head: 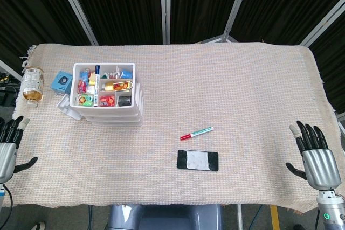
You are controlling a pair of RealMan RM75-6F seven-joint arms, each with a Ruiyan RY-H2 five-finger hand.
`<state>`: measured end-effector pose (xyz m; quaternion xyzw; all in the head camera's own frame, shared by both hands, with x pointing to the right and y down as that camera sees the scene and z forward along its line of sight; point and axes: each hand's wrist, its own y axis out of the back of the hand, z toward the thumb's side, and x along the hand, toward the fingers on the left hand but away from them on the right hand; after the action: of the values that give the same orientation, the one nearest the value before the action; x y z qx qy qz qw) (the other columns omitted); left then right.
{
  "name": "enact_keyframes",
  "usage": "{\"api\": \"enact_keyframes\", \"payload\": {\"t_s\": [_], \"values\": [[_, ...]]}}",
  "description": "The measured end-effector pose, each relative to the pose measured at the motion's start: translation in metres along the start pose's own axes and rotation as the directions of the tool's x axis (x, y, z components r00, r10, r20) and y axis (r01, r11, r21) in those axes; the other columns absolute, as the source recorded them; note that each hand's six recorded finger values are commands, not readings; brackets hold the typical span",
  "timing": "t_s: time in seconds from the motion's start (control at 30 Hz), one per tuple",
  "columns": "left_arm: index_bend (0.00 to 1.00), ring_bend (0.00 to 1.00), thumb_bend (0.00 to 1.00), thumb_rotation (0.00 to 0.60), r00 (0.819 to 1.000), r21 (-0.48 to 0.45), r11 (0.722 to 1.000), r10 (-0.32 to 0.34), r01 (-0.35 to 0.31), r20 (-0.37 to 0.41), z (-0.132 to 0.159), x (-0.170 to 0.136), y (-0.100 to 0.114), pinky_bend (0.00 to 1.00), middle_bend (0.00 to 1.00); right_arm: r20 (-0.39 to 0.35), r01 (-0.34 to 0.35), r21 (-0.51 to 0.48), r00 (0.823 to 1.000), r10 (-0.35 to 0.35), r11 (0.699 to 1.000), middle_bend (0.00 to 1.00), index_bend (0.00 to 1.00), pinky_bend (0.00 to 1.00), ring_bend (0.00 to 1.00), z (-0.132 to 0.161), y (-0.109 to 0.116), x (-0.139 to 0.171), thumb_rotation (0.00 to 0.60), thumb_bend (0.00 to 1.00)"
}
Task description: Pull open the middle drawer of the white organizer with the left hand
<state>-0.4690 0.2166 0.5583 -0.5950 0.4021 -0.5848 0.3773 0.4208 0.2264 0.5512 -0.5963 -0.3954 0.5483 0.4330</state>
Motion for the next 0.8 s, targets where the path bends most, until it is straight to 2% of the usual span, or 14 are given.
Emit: {"api": "enact_keyframes", "payload": {"t_s": [0.17,0.2,0.23,0.3,0.33,0.37,0.43,0.53,0.6,0.67,0.8], "values": [[0.0,0.0,0.12,0.6,1.0,-0.014,1.0,0.001,-0.001,0.005,0.001,0.002,-0.001,0.0,0.0,0.009,-0.006,-0.003,1.0,0.006,1.0,0.0,0.0,0.0,0.0,-0.001,-0.003,-0.002,0.6,0.02],[0.0,0.01,0.13,0.6,1.0,-0.019,1.0,0.004,-0.004,0.006,0.002,0.002,-0.002,0.03,0.0,0.008,-0.006,-0.005,1.0,0.006,1.0,0.0,0.0,0.0,0.0,0.0,-0.003,-0.002,0.6,0.02],[0.0,0.09,0.16,0.6,1.0,-0.024,1.0,0.011,-0.011,0.007,0.002,0.002,-0.001,0.12,0.02,0.007,-0.006,-0.006,1.0,0.006,1.0,0.0,0.0,0.0,0.0,0.0,-0.003,-0.002,0.6,0.02],[0.0,0.36,0.25,0.6,1.0,-0.031,0.999,0.027,-0.026,0.005,0.003,0.003,0.0,0.36,0.21,0.006,-0.007,-0.006,1.0,0.007,1.0,0.0,0.0,0.0,0.0,0.0,-0.004,-0.001,0.6,0.02],[0.0,0.53,0.31,0.6,0.999,-0.037,0.999,0.04,-0.04,0.003,0.004,0.004,0.001,0.48,0.38,0.005,-0.008,-0.005,1.0,0.008,1.0,0.0,0.0,0.0,0.0,0.0,-0.004,-0.001,0.6,0.02],[0.0,0.66,0.35,0.6,0.999,-0.045,0.998,0.052,-0.052,0.001,0.004,0.004,0.002,0.56,0.53,0.005,-0.008,-0.005,1.0,0.008,1.0,0.0,0.0,0.0,0.0,0.0,-0.004,-0.001,0.6,0.02],[0.0,0.76,0.4,0.6,0.996,-0.076,0.993,0.087,-0.087,-0.005,0.007,0.006,0.004,0.64,0.66,0.006,-0.01,-0.006,1.0,0.01,1.0,0.0,0.0,0.0,0.0,0.0,-0.005,0.0,0.6,0.02],[0.0,0.84,0.47,0.6,0.993,-0.135,0.984,0.119,-0.118,-0.006,0.013,0.007,0.004,0.7,0.75,0.009,-0.012,-0.013,1.0,0.012,1.0,0.0,0.0,0.0,0.0,0.0,-0.004,0.001,0.6,0.02],[0.0,0.86,0.53,0.6,0.993,-0.173,0.978,0.121,-0.119,-0.001,0.017,0.008,0.002,0.72,0.78,0.006,-0.009,-0.017,1.0,0.009,1.0,0.0,0.0,0.0,0.0,0.001,-0.003,0.001,0.6,0.02],[0.0,0.87,0.61,0.6,0.994,-0.228,0.968,0.109,-0.104,0.01,0.022,0.008,-0.002,0.74,0.79,0.004,-0.007,-0.02,1.0,0.008,1.0,0.0,0.0,0.0,0.0,0.001,-0.003,0.001,0.6,0.02],[0.0,0.87,0.64,0.6,0.998,-0.362,0.932,0.04,-0.019,0.049,0.037,0.011,-0.014,0.74,0.79,0.004,-0.016,-0.02,1.0,0.016,1.0,0.0,0.0,0.0,0.0,0.002,-0.005,0.002,0.6,0.02]]}}
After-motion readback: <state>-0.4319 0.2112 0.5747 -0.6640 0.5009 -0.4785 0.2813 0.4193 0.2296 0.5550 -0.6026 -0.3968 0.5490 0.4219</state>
